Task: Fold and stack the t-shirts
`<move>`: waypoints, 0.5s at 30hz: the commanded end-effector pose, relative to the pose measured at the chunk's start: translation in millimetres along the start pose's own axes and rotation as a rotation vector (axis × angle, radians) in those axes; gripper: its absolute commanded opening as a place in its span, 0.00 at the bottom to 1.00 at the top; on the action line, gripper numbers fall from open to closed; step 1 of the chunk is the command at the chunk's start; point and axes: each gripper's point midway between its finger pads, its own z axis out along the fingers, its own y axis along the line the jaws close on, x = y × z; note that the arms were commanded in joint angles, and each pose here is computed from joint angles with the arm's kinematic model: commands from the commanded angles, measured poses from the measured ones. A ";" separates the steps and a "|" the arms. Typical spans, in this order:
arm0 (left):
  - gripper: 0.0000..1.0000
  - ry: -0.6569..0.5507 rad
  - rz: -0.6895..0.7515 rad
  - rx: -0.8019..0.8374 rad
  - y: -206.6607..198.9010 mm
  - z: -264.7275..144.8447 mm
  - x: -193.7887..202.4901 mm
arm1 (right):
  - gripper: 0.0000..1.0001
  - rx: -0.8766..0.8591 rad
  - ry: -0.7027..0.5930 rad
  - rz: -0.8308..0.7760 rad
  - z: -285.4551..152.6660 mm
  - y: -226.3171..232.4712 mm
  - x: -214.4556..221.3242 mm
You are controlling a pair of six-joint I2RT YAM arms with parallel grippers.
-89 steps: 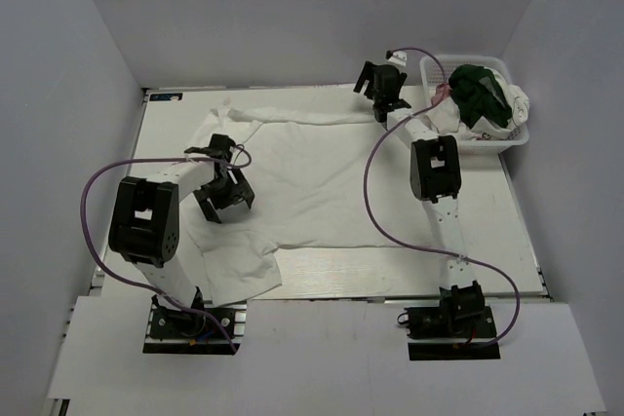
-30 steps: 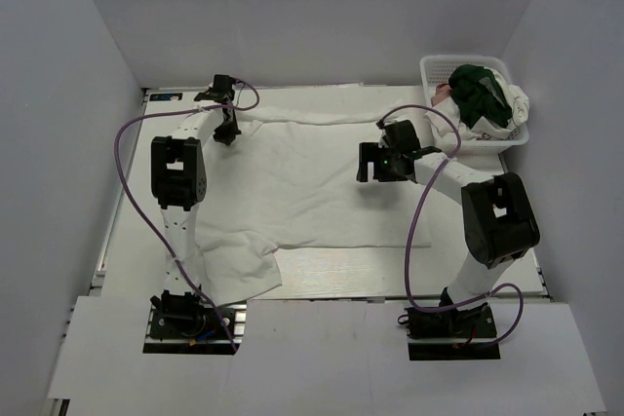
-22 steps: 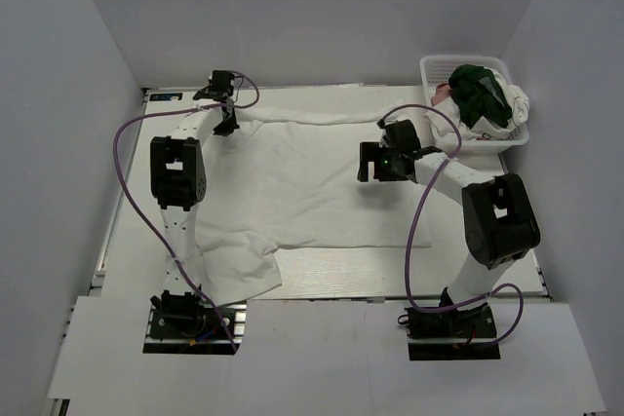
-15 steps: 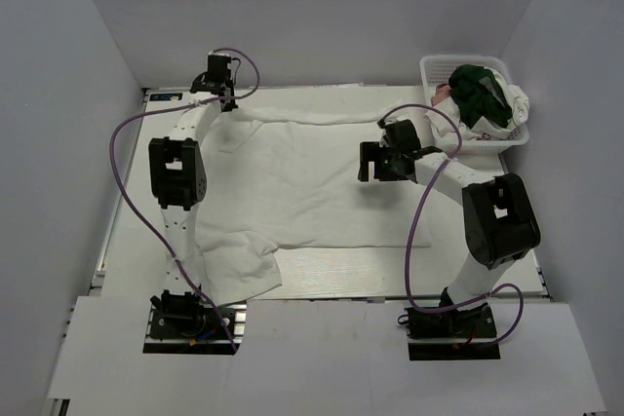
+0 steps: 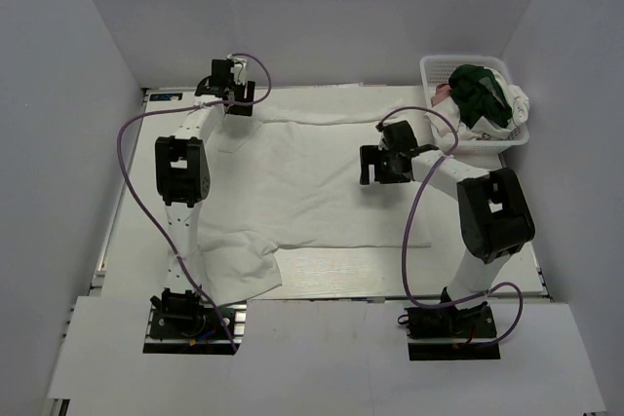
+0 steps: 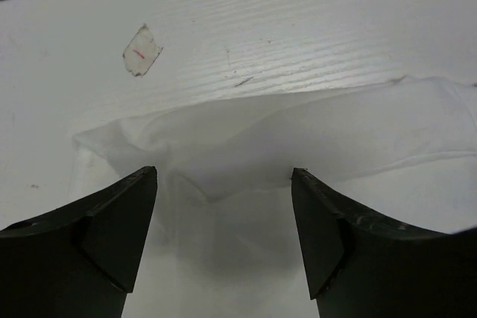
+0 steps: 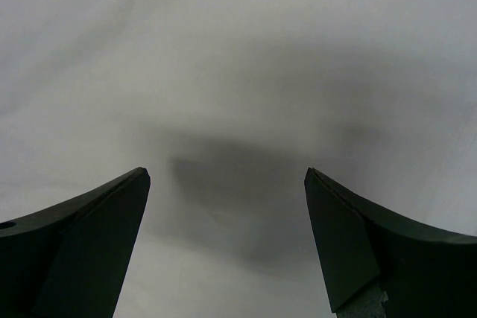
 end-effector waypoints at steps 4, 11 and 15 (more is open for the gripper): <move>0.72 -0.054 0.063 -0.003 6.1 6.8 -25.7 | 0.90 0.031 -0.032 -0.014 -1.9 -3.5 -19.8; 0.00 -0.125 0.083 -0.033 12.3 -1.6 -40.8 | 0.90 0.039 -0.012 -0.011 4.2 -4.0 -19.4; 0.00 -0.140 0.098 -0.002 7.9 -9.8 -48.3 | 0.90 0.031 -0.010 -0.005 7.2 -4.0 -20.7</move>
